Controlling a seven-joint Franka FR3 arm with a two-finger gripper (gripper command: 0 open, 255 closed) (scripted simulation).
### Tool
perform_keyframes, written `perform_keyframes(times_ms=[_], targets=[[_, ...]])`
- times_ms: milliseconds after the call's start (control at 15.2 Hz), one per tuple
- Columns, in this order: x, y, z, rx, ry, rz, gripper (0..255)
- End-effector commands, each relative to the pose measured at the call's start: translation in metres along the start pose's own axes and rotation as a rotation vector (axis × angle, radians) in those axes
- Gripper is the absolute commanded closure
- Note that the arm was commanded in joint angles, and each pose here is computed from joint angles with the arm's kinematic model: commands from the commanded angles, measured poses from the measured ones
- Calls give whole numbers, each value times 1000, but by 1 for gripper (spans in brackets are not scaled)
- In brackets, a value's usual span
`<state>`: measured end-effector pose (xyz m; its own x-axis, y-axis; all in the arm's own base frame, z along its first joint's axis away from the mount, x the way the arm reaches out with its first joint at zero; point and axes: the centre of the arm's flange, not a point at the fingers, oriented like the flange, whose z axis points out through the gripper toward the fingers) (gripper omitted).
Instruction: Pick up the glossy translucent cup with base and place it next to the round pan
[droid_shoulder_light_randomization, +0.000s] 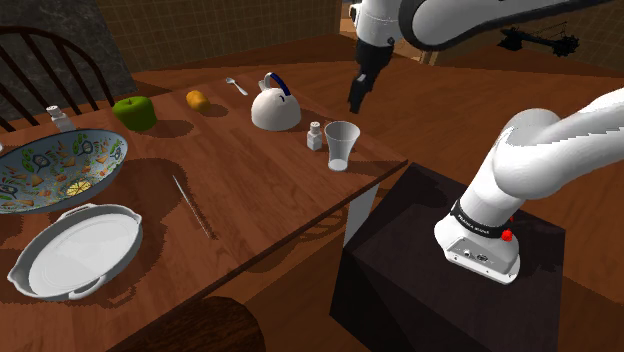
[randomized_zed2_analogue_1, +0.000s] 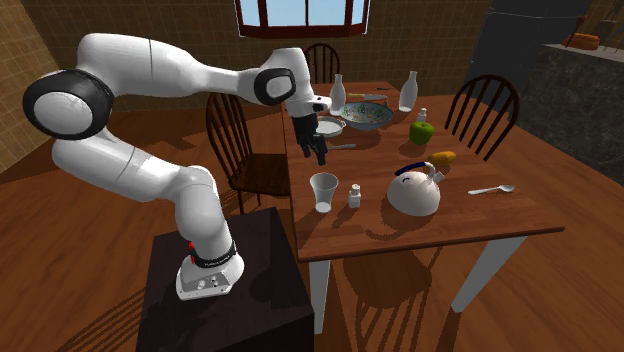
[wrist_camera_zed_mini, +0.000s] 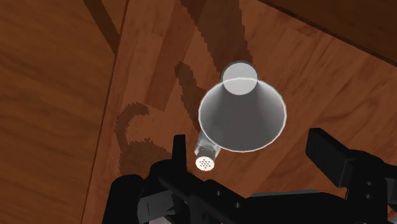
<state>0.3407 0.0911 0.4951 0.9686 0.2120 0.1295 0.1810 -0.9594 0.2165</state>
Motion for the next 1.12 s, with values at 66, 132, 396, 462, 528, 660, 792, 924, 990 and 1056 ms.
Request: perform_keyframes(times_ms=[66,132,396,462,528,660,792,924,990,1056], targets=[[7,-30,30,-17,6,-10,0],[9,-39,40,-22,7,-14,0],[21,-75,80,-45,12,-29,0],[22,-78,82,-46,13,-30,0],[22,-78,88,-46,13,-30,0],[22,-77,98,-46,13,-30,0],[22,-77,109,-46,13,-30,0],[22,-76,122,-46,13,-30,0],[22,-76,122,-46,13,-30,0],[22,-76,122,-46,13,-30,0]])
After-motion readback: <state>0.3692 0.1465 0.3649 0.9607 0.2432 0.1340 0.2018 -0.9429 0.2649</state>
